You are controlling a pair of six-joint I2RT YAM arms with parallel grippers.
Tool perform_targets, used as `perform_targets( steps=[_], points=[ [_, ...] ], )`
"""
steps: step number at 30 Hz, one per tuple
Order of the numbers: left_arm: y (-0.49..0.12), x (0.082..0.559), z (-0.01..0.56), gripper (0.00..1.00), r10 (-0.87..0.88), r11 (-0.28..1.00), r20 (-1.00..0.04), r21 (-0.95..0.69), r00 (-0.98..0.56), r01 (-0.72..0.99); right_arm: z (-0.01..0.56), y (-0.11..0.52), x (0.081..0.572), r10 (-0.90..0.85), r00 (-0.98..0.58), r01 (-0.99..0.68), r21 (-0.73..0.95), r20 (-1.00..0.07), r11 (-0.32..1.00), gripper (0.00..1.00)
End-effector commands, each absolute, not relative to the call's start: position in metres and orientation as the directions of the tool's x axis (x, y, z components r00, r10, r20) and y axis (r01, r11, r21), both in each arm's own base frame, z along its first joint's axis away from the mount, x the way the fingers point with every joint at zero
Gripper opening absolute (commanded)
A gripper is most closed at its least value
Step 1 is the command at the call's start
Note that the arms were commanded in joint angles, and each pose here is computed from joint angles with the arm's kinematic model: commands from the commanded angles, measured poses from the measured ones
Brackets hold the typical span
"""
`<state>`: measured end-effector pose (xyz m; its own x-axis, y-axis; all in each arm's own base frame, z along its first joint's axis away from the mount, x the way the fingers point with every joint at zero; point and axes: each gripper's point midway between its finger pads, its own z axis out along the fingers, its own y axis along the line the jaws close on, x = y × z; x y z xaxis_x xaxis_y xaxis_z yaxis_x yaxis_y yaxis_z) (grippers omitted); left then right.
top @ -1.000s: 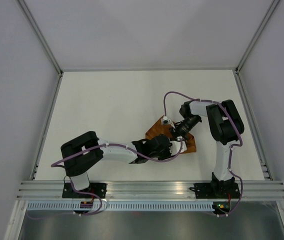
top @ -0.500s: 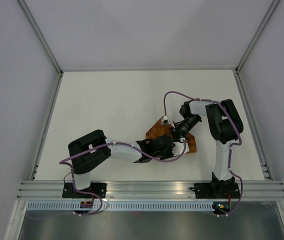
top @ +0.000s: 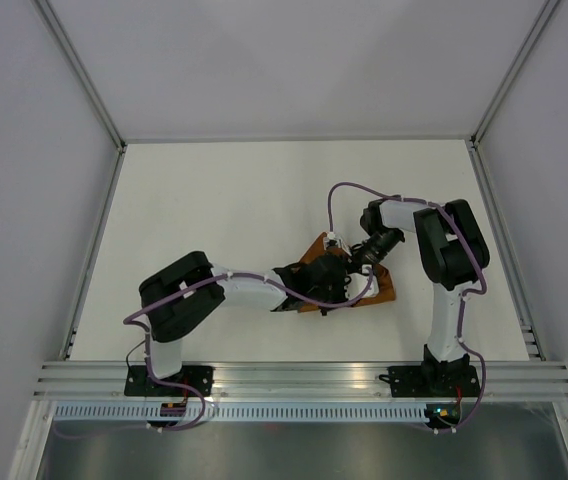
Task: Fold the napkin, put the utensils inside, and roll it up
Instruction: Roll the napkin with the utensil
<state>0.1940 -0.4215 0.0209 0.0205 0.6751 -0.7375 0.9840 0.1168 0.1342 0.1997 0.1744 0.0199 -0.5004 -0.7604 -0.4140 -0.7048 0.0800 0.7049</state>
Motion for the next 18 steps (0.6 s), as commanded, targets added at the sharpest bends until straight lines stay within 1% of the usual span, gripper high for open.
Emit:
perform_targets(
  steps=[1,3,4,9,11,15,17,18],
  points=[
    [-0.4,0.172,-0.02,0.02,0.752,0.091,-0.652,-0.042,-0.097,0.995,0.005,0.168,0.241,-0.798,-0.34,-0.863,0.502,-0.497,0.056,0.52],
    [-0.401,0.172,-0.021,0.02,0.75,0.088,-0.652,-0.069,-0.112,0.994,0.013,0.167,0.249,-0.78,-0.353,-0.873,0.481,-0.516,0.077,0.54],
    [-0.397,0.169,-0.024,0.02,0.761,0.092,-0.636,-0.094,-0.131,0.991,0.021,0.168,0.255,-0.771,-0.346,-0.886,0.456,-0.534,0.082,0.55],
    [-0.394,0.165,-0.027,0.02,0.764,0.086,-0.618,-0.191,-0.188,0.978,0.045,0.163,0.273,-0.71,-0.403,-0.893,0.417,-0.577,0.168,0.61],
    [-0.394,0.165,-0.026,0.02,0.758,0.09,-0.618,-0.214,-0.206,0.973,0.055,0.163,0.281,-0.694,-0.392,-0.907,0.379,-0.603,0.183,0.63],
    [-0.394,0.167,-0.023,0.02,0.746,0.1,-0.609,-0.299,-0.27,0.949,0.071,0.156,0.295,-0.652,-0.421,-0.905,0.342,-0.631,0.254,0.64],
    [-0.389,0.169,-0.027,0.02,0.749,0.129,-0.576,-0.357,-0.327,0.925,0.082,0.153,0.302,-0.624,-0.419,-0.908,0.315,-0.66,0.277,0.64],
    [-0.394,0.169,-0.022,0.02,0.739,0.116,-0.58,-0.393,-0.344,0.912,0.088,0.148,0.305,-0.607,-0.428,-0.904,0.312,-0.669,0.294,0.64]
  ],
)
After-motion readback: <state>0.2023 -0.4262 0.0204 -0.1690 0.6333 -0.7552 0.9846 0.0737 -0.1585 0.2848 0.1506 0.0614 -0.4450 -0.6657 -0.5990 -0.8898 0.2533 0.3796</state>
